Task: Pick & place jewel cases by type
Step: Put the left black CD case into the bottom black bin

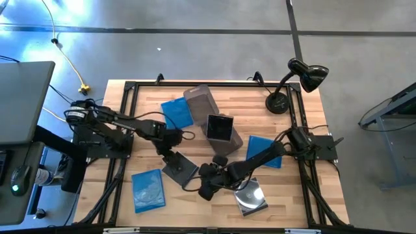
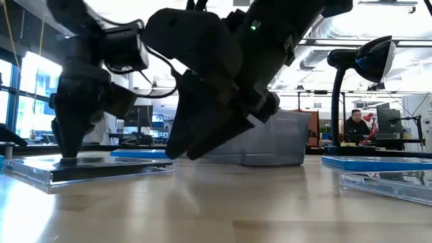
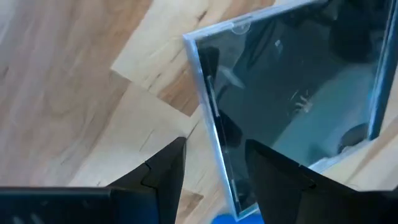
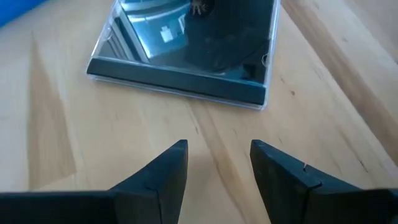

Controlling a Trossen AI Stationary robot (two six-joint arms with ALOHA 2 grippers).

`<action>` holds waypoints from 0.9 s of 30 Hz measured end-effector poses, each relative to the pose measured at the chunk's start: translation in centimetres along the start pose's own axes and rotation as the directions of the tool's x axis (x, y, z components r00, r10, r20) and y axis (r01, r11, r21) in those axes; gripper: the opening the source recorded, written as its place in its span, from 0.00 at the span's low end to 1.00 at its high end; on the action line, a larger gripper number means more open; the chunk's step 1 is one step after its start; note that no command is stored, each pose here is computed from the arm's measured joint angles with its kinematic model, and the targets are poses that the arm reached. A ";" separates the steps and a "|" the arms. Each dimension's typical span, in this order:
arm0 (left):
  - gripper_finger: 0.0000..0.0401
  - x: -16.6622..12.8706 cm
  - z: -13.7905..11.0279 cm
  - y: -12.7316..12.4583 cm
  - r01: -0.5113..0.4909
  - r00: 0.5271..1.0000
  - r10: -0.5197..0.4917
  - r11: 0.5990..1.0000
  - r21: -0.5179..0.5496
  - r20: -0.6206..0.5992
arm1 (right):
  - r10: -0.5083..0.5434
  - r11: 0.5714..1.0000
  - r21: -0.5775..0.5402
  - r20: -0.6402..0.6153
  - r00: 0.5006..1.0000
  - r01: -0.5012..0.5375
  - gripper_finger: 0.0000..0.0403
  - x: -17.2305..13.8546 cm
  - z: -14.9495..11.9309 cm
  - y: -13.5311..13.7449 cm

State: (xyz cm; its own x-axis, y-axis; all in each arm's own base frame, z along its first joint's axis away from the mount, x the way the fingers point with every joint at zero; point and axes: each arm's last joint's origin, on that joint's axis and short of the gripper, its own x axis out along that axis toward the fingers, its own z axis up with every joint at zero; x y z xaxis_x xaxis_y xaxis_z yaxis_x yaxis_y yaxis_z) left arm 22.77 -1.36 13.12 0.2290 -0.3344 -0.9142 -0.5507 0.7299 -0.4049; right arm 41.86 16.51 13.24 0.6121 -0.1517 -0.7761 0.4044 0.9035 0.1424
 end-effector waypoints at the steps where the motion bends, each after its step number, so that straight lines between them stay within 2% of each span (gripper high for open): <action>1: 0.42 0.2 -0.1 0.2 0.005 1.000 -0.005 1.000 -0.006 0.004 | 0.004 1.000 0.003 -0.004 1.000 -0.004 0.43 0.0 0.0 0.0; 8: 0.42 0.3 0.1 -0.1 0.044 0.999 -0.044 0.999 0.007 0.016 | 0.020 1.000 0.003 -0.025 0.999 -0.020 0.43 0.1 0.3 -0.1; 14: 0.42 0.3 0.2 -0.2 0.048 0.999 -0.049 0.999 0.010 0.021 | 0.050 0.996 -0.071 -0.018 0.999 -0.051 0.43 -1.2 2.6 1.0; 17: 0.42 0.3 0.2 -0.2 0.051 0.999 -0.051 0.999 0.007 0.019 | 0.086 0.994 -0.066 -0.045 0.995 -0.089 0.43 -1.8 3.2 1.5; 27: 0.42 0.3 0.3 -0.3 0.055 0.998 -0.055 0.998 -0.014 0.020 | 0.192 0.981 -0.014 -0.126 0.973 -0.196 0.43 -2.3 2.0 3.1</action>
State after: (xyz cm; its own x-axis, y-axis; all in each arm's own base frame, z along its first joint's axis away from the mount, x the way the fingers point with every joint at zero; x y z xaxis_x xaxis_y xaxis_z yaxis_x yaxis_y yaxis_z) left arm 23.18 -1.50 12.93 0.2745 -0.3621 -0.8908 -0.5488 0.7017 -0.4543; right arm 43.05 18.84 16.63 0.5877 0.0768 -0.8054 0.2669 0.9213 0.2826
